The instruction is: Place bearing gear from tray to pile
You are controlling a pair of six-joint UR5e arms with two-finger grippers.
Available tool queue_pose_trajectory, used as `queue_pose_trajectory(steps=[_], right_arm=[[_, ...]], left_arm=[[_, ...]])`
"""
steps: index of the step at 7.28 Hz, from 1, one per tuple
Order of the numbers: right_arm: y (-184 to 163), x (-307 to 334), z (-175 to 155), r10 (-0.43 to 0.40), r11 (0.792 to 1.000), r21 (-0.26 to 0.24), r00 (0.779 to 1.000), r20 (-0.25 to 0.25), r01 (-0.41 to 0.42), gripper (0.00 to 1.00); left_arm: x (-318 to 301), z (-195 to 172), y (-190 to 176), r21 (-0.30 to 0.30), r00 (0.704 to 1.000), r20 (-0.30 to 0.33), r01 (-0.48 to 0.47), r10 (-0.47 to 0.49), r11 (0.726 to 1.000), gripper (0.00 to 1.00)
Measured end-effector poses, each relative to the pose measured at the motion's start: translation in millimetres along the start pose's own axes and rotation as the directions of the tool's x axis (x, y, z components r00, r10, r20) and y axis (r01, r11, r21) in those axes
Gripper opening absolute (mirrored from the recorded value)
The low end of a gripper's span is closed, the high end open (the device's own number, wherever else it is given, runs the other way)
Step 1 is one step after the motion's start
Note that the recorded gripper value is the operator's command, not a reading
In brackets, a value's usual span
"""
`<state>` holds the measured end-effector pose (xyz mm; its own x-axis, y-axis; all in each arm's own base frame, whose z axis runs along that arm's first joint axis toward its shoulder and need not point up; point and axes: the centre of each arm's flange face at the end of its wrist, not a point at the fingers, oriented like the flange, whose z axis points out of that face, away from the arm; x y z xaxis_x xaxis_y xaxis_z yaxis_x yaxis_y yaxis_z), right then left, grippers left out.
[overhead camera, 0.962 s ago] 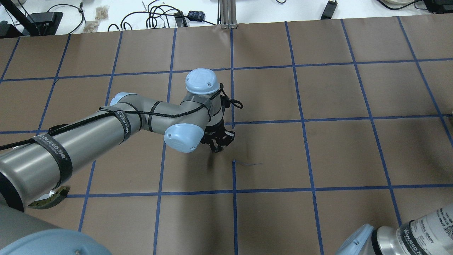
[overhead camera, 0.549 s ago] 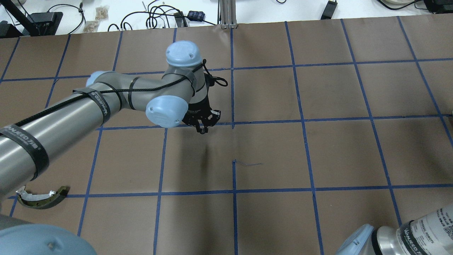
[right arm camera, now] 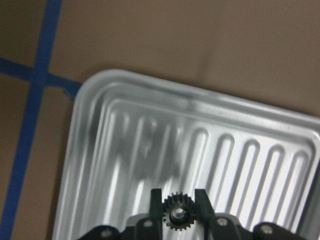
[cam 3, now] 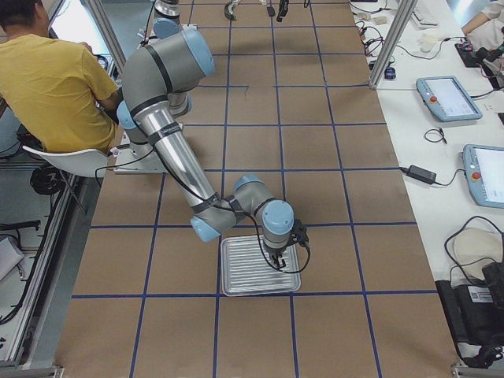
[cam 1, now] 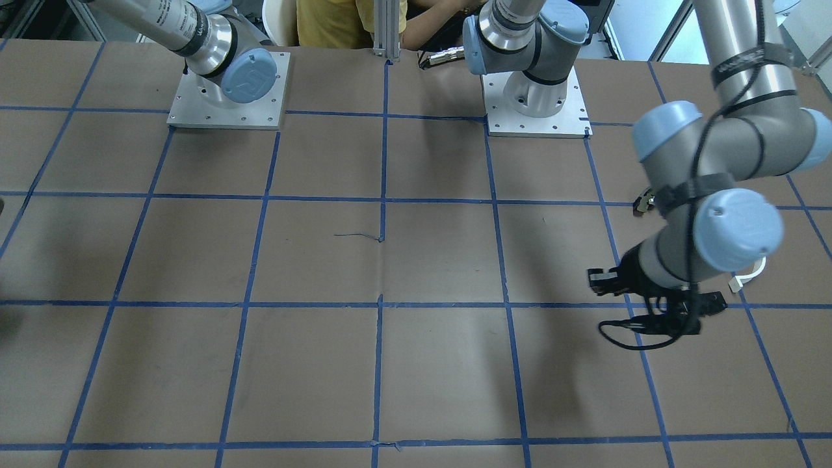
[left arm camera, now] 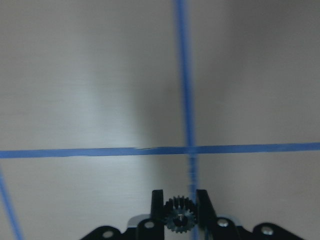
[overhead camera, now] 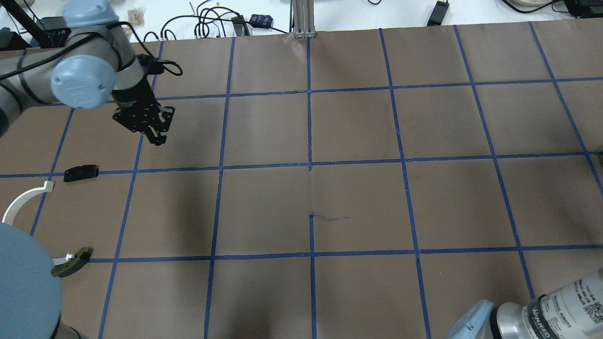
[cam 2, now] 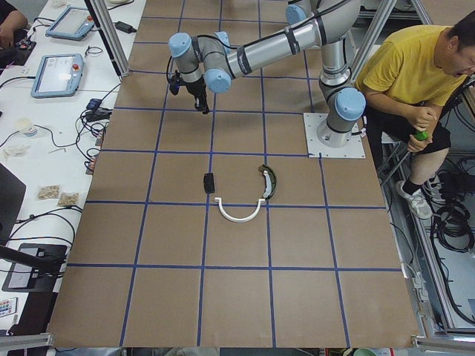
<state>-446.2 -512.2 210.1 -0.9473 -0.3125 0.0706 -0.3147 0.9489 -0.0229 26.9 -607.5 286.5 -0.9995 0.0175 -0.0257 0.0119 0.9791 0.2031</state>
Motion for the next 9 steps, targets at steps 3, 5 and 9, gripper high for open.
queue_pose_trajectory(steps=[3,5,9], right_arm=[[-116,-127,-73,0.076,0.997,-0.002,0.997,0.028,-0.076,0.0],[-194,-291,-94,0.18,0.984,-0.016,0.982,0.062,-0.18,0.0],[-245,-686,-91,0.289,0.957,-0.042,0.952,0.099,-0.287,0.0]], left_arm=[[-167,48,46,-0.062,0.997,-0.079,0.003,-0.008,0.998,0.0],[-231,71,72,-0.083,0.996,-0.082,0.013,-0.02,0.996,0.0],[-253,112,68,-0.116,0.998,-0.053,0.013,-0.019,0.993,0.99]])
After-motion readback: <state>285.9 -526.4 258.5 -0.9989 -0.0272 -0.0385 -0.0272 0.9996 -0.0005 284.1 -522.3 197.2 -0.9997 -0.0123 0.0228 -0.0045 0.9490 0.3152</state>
